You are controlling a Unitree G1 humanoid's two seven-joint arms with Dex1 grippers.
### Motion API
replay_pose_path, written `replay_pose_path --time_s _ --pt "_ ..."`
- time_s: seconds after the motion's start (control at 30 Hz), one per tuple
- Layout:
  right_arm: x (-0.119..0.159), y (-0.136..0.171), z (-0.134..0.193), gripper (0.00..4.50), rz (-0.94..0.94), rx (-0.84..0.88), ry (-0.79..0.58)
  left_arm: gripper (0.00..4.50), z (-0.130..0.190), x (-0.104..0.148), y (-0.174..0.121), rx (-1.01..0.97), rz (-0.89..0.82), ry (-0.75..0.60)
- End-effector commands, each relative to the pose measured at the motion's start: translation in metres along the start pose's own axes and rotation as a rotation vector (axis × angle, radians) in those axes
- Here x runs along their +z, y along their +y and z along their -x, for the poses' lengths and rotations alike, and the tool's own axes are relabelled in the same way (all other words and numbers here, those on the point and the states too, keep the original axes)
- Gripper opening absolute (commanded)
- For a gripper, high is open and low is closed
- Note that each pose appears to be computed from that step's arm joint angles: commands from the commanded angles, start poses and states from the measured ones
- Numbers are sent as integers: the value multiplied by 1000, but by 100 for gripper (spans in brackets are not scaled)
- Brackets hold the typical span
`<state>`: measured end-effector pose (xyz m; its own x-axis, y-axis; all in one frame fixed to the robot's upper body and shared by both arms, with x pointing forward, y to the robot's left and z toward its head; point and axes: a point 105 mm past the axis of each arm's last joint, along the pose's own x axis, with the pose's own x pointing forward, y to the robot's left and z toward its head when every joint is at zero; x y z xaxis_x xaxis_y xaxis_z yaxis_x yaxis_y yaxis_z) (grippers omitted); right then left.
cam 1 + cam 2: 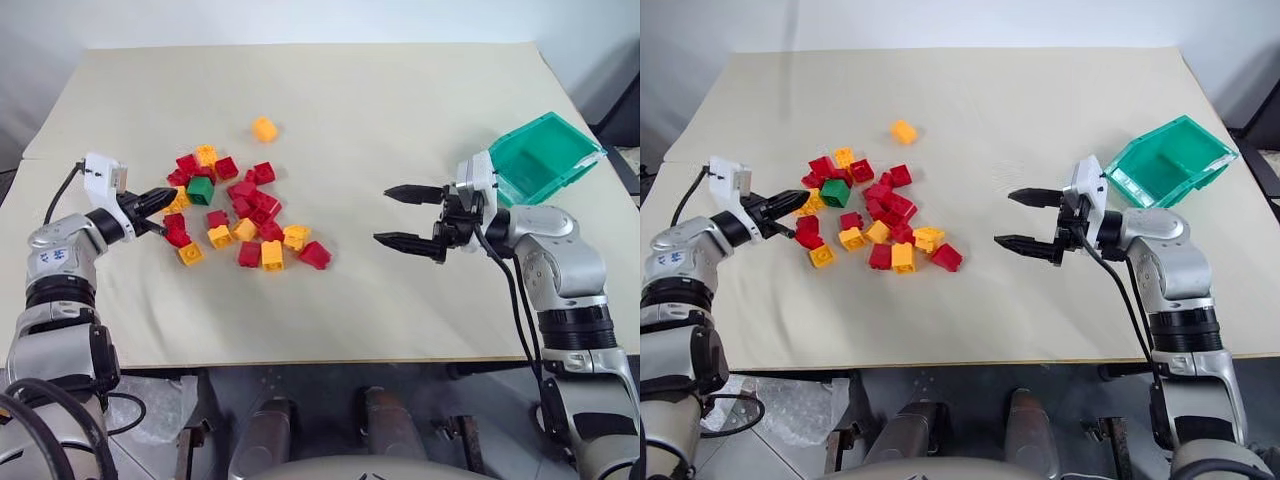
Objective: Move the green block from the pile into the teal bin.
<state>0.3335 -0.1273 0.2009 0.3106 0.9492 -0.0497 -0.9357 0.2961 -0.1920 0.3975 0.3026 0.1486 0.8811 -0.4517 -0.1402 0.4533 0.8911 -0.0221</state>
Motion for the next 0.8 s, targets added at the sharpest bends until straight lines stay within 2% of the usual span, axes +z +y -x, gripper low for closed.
replay_pose_path --time_s 0.03,0.13,0.37,0.47,0.53,0.8 --pt "13 -3 -2 450 54 7 -31 2 8 14 -6 -62 -1 -60" --pt "15 -5 -4 450 61 16 -32 2 19 20 -22 -170 -28 -94" --pt "16 -8 -5 450 66 27 -29 2 52 23 -29 -104 -81 -101" --pt "15 -8 -5 450 63 34 -25 59 75 20 -34 -35 -85 -69" --pt "15 -8 -5 450 60 41 -19 114 92 19 -42 2 -78 -52" --pt "16 -11 -6 450 60 53 -13 365 136 37 -57 95 -125 22"
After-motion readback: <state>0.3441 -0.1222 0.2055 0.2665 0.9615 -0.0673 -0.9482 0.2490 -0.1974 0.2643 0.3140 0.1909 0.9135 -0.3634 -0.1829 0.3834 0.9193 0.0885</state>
